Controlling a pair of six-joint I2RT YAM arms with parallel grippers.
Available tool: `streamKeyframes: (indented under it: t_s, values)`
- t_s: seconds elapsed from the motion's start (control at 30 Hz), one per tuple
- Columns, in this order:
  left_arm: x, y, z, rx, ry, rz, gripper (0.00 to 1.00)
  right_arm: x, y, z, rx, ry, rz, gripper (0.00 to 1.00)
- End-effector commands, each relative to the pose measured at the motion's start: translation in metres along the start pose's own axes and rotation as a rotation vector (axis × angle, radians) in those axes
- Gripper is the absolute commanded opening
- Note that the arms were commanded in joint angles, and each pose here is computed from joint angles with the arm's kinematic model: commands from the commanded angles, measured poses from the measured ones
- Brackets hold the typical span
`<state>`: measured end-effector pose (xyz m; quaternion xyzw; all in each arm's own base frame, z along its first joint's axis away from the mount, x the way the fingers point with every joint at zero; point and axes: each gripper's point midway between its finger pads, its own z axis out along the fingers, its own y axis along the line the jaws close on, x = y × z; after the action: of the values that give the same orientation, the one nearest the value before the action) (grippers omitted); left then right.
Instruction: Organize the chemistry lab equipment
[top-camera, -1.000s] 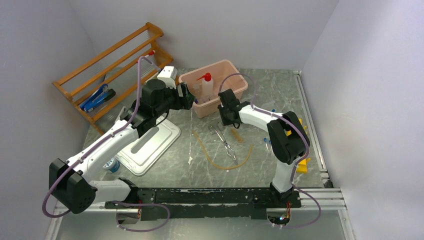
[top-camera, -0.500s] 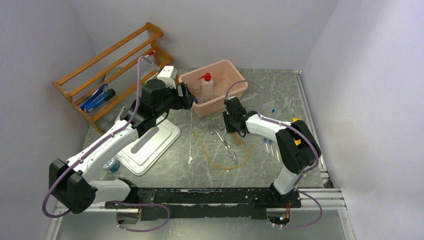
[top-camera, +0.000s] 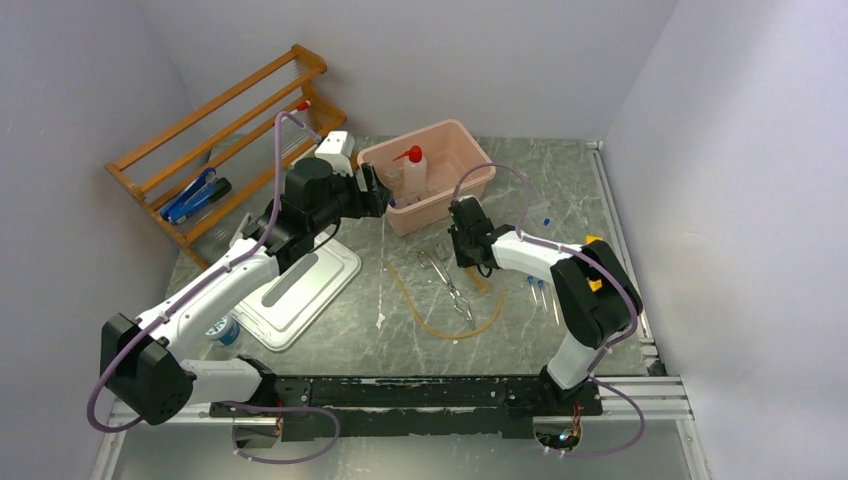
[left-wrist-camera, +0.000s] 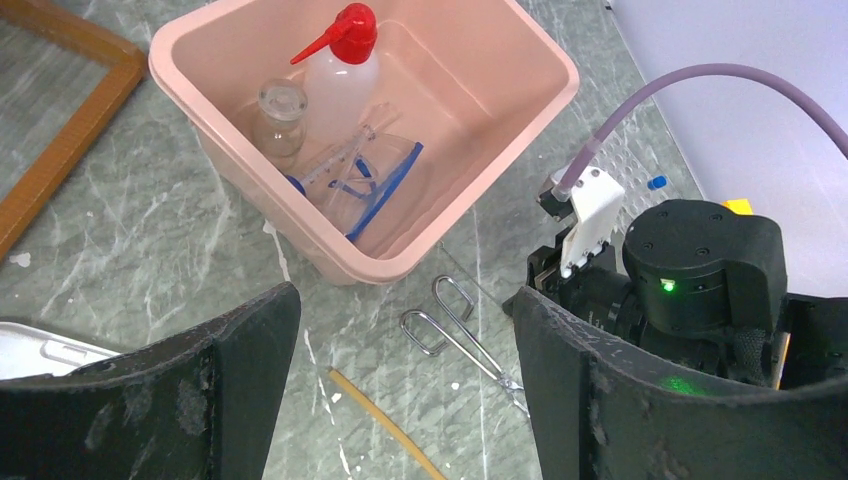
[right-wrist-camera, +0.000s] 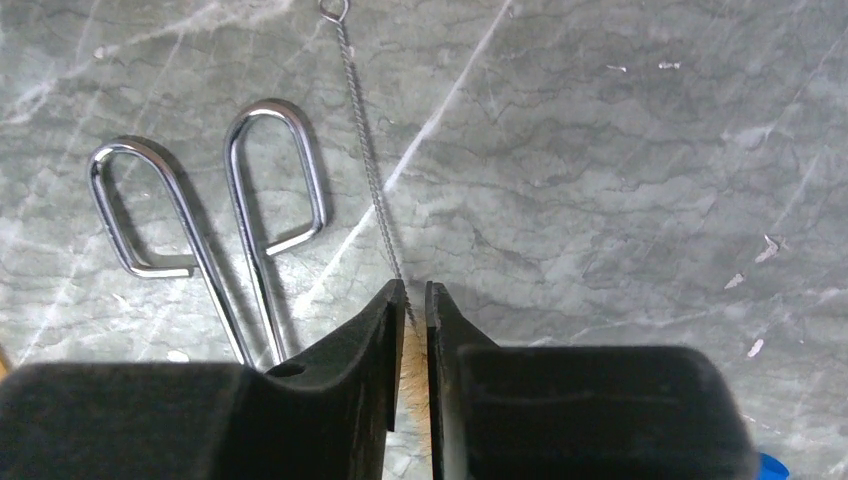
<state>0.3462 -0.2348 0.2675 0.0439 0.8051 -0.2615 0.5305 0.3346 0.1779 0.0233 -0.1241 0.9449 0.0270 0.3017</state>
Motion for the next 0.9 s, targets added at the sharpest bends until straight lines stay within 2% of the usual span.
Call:
streamKeyframes:
  t_s: [0.0, 0.13, 0.47, 0.57, 0.67, 0.87]
  values:
    - [-0.008, -0.007, 0.004, 0.038, -0.03, -0.021, 0.81, 0.0, -0.006, -0.005, 0.022, -0.016, 0.011, 0.2]
    - [-0.01, -0.009, 0.007, 0.043, -0.03, -0.025, 0.81, -0.007, -0.005, 0.001, 0.027, -0.019, -0.012, 0.27]
    - [-0.01, -0.011, 0.01, 0.049, -0.029, -0.036, 0.81, -0.006, 0.003, 0.016, -0.008, 0.005, -0.044, 0.26]
    - [-0.01, -0.012, 0.01, 0.052, -0.029, -0.036, 0.81, -0.004, 0.003, 0.018, -0.005, 0.011, -0.046, 0.2]
    - [-0.01, -0.012, 0.01, 0.052, -0.028, -0.035, 0.81, -0.006, -0.001, 0.016, 0.02, 0.002, -0.031, 0.01]
    - [-0.013, -0.012, 0.006, 0.055, -0.042, -0.035, 0.81, -0.031, -0.009, -0.019, 0.04, -0.108, 0.024, 0.0]
